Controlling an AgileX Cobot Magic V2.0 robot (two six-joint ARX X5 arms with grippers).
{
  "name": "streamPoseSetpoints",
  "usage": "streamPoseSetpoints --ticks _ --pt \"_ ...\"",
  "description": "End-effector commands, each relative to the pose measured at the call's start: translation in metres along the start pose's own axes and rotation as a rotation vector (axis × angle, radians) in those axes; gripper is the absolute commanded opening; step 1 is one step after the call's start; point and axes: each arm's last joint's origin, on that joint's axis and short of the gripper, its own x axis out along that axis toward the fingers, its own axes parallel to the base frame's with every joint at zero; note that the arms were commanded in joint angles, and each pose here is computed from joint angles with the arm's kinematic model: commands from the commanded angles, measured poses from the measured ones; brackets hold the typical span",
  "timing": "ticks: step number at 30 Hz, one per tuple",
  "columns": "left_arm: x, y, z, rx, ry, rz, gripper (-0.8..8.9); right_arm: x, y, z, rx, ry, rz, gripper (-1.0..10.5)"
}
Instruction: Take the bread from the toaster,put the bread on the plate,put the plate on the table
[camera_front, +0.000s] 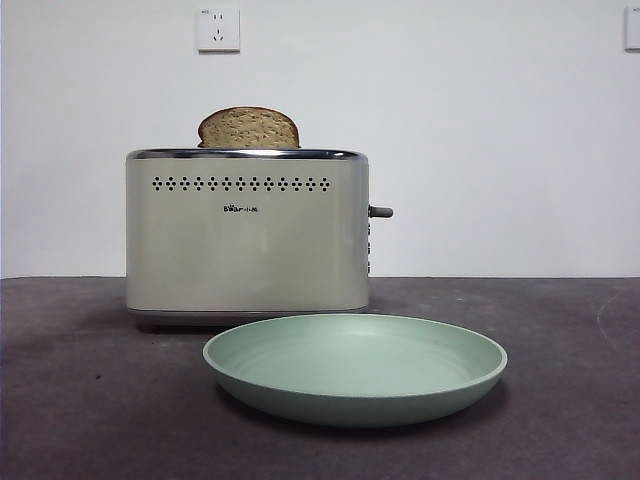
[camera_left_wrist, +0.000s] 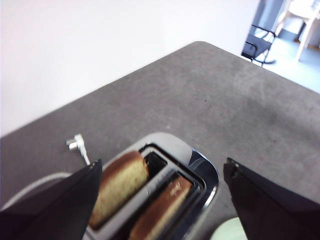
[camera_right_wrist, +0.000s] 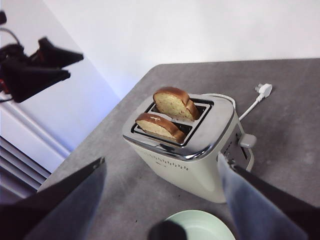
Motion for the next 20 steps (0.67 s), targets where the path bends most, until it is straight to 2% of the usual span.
streamPoseSetpoints --ticks 1,10,14,20 --pt "0.023 0.004 -0.006 0.068 0.053 -0.02 4.07 0.003 -0.002 0.001 -0.011 0.003 0.0 3.8" --pt "0.08 -0.002 -0.034 0.216 0.303 0.023 4.05 0.006 -0.005 0.001 -0.018 0.01 -0.002 3.8" --pt "0.094 -0.004 -0.041 0.264 0.364 0.035 4.05 0.006 -0.005 0.0 -0.017 0.011 -0.002 3.8" --pt "0.111 0.001 -0.053 0.258 0.412 0.025 4.04 0.006 -0.005 0.0 -0.015 0.013 -0.003 3.8"
